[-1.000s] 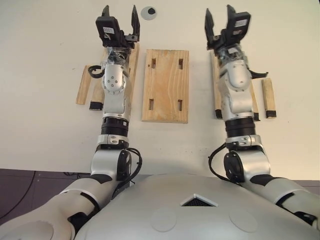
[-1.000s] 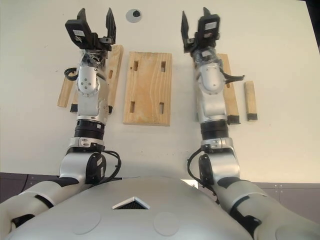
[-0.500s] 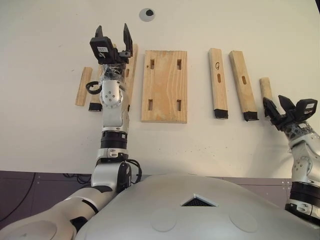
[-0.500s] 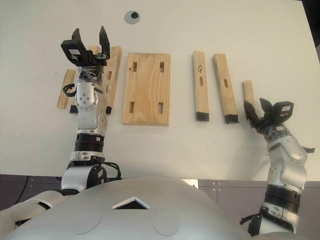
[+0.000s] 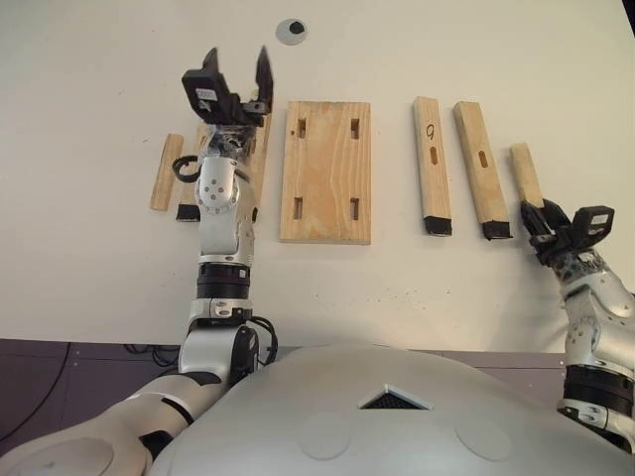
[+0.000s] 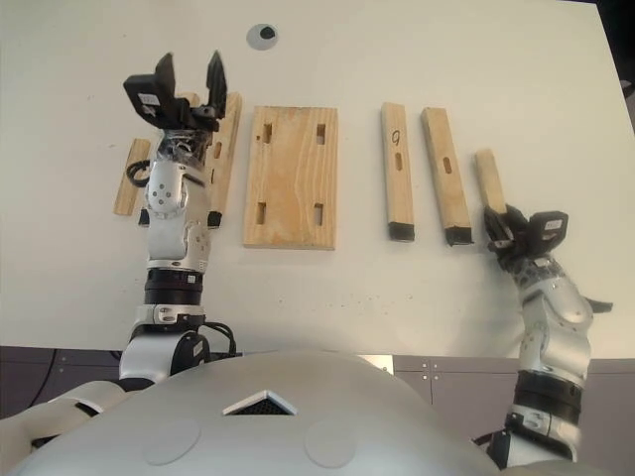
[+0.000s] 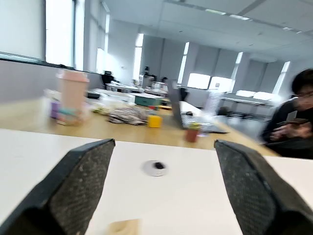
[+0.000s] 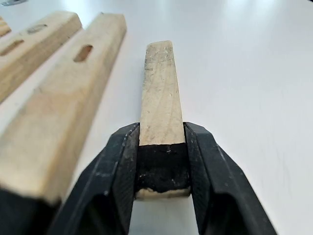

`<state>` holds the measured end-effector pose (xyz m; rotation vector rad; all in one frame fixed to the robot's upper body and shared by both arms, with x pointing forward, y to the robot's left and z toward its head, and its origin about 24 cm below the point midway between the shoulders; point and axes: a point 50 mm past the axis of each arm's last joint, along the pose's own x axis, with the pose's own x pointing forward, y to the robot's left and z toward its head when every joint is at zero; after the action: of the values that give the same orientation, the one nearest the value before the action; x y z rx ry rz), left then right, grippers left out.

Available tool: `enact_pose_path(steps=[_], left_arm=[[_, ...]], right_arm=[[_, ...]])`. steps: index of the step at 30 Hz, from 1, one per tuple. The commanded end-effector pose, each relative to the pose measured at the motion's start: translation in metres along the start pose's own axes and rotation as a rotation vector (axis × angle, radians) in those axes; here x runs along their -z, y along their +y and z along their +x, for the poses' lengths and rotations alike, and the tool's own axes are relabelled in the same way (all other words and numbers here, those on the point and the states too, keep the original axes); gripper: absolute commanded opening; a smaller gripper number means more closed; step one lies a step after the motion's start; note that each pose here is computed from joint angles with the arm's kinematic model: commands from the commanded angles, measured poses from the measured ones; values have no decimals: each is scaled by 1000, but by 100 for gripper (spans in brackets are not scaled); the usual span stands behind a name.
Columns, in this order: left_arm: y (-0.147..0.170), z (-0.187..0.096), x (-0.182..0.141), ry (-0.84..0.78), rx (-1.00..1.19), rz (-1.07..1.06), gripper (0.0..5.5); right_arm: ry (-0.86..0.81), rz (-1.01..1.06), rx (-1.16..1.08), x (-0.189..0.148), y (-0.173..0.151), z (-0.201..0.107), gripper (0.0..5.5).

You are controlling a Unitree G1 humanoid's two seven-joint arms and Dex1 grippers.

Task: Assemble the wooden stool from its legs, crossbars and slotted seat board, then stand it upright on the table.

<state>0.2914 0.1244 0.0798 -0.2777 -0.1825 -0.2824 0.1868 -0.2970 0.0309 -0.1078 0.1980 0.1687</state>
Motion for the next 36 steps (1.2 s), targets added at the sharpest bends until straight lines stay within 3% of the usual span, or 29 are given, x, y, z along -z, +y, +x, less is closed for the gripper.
enact_pose_path(steps=[1,3,6,15,36], left_arm=[[-42,3,-27,32,338,-301,373],[-55,2,-35,81,405,-461,373],[-63,4,-42,157,413,-674,373],[-64,10,-59,222,420,-849,373],[-64,13,-73,158,438,-876,42]], right_arm=[[-366,-115,-163,-82,43,58,132],[-471,-113,-306,-109,72,69,132],[-520,-106,-506,-122,106,72,132],[-532,-130,-690,-129,131,69,132],[-509,-114,-722,-125,139,70,132]])
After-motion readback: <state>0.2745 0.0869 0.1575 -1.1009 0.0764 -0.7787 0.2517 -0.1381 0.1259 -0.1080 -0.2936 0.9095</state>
